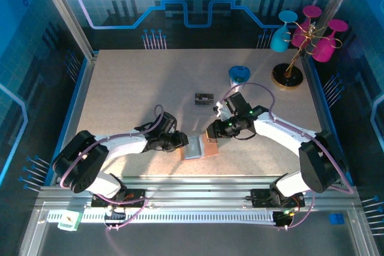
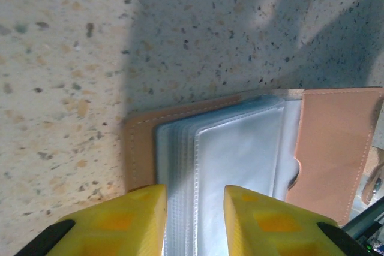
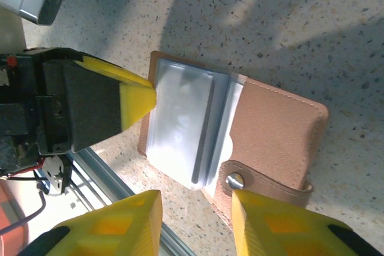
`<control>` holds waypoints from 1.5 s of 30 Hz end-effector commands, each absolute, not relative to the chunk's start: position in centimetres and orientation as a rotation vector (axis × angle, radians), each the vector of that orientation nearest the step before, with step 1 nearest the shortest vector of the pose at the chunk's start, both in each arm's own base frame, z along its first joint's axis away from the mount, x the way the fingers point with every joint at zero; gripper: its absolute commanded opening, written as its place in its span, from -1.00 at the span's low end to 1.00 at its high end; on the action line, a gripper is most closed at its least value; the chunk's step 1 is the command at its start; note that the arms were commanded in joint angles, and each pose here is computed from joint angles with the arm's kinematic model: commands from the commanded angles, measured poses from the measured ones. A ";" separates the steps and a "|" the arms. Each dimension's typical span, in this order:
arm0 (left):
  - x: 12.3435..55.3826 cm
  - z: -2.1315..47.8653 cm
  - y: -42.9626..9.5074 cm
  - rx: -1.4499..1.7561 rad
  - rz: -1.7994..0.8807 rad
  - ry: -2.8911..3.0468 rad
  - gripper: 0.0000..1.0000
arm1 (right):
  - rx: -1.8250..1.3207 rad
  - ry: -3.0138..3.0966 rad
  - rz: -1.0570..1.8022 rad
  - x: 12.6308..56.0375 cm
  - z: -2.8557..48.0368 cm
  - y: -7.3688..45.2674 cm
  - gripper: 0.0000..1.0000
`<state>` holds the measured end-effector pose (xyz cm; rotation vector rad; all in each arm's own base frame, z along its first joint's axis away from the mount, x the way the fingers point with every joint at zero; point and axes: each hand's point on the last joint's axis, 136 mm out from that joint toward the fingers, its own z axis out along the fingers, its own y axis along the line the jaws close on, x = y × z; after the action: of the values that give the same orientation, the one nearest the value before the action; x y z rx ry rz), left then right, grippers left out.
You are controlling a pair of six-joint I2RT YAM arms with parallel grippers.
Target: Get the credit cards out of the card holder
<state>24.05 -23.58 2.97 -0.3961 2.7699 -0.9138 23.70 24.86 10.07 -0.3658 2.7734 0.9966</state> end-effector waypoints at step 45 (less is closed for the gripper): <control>23.0 3.0 -23.5 -0.521 -0.985 2.725 -0.93 | -0.324 2.995 0.960 22.2 3.4 31.3 -0.50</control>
<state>23.87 -24.20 3.49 -0.5115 2.7029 -1.0248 21.64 31.51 3.42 -0.3184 2.9892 1.0165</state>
